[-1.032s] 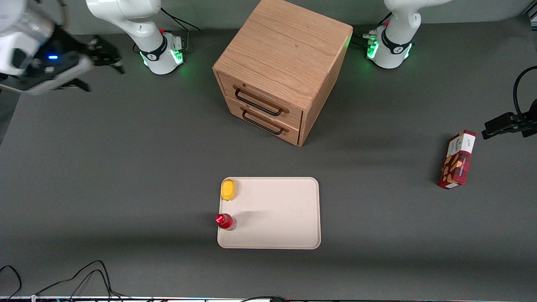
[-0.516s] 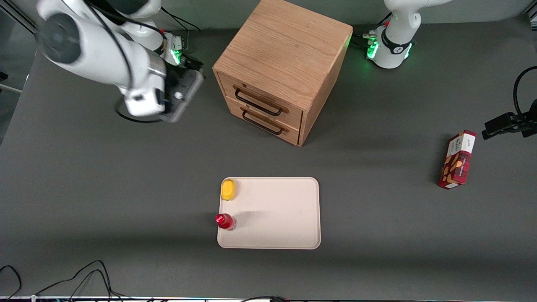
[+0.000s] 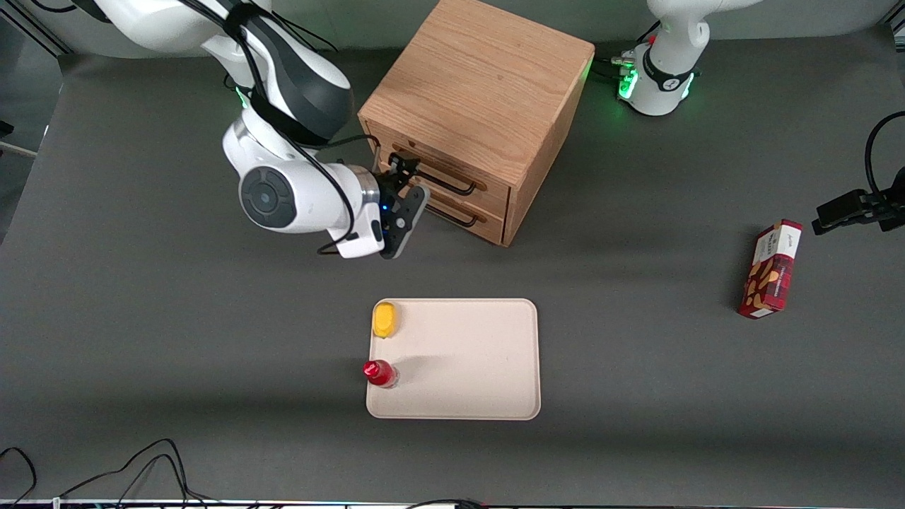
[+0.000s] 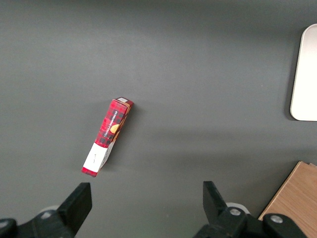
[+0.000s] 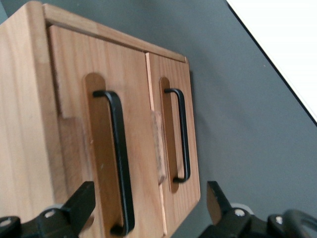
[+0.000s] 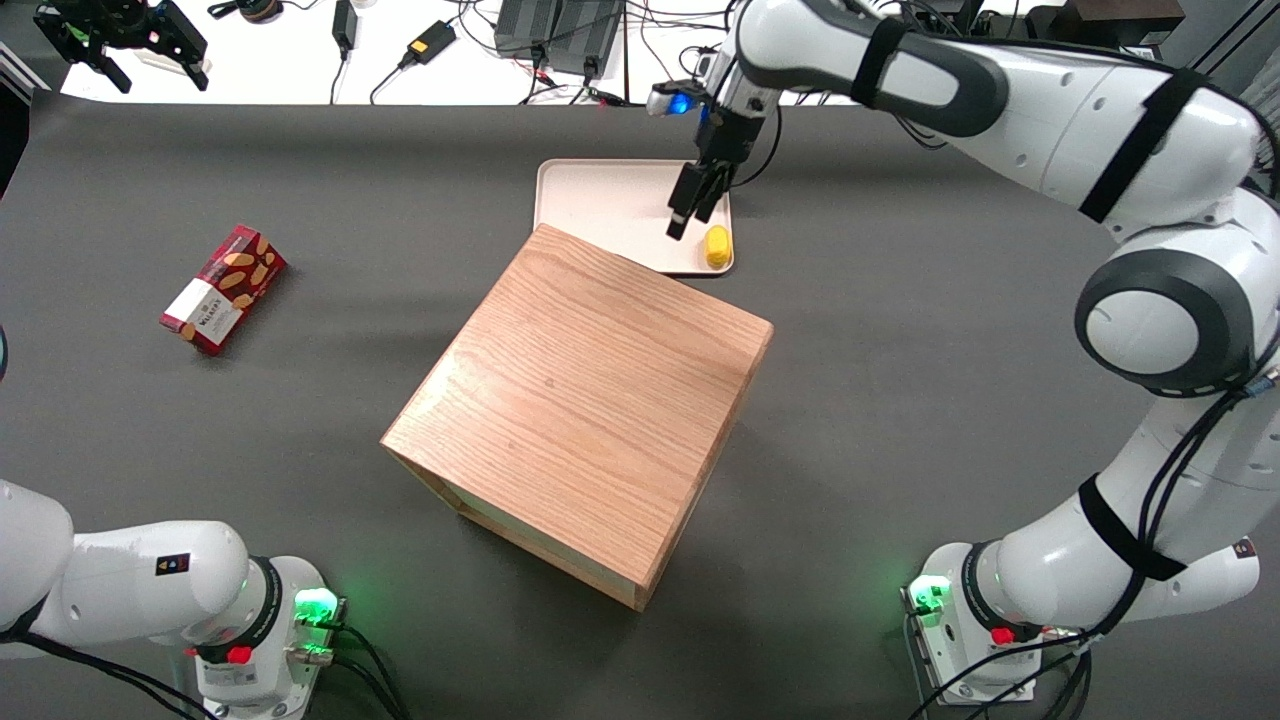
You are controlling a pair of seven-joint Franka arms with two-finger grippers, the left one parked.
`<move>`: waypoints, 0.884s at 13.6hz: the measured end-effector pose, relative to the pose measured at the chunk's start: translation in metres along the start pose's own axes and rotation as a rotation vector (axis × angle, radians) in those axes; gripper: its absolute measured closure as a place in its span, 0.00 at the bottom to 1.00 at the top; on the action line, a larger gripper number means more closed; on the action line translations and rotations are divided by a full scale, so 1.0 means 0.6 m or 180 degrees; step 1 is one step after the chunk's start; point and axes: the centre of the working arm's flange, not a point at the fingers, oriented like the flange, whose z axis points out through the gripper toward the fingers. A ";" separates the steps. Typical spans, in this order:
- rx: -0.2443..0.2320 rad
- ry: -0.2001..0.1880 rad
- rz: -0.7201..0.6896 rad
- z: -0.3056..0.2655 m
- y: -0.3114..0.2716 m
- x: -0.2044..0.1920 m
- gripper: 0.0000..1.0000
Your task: Open upper drawer
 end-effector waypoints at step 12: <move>-0.0122 -0.0079 -0.0071 0.111 -0.006 -0.001 0.00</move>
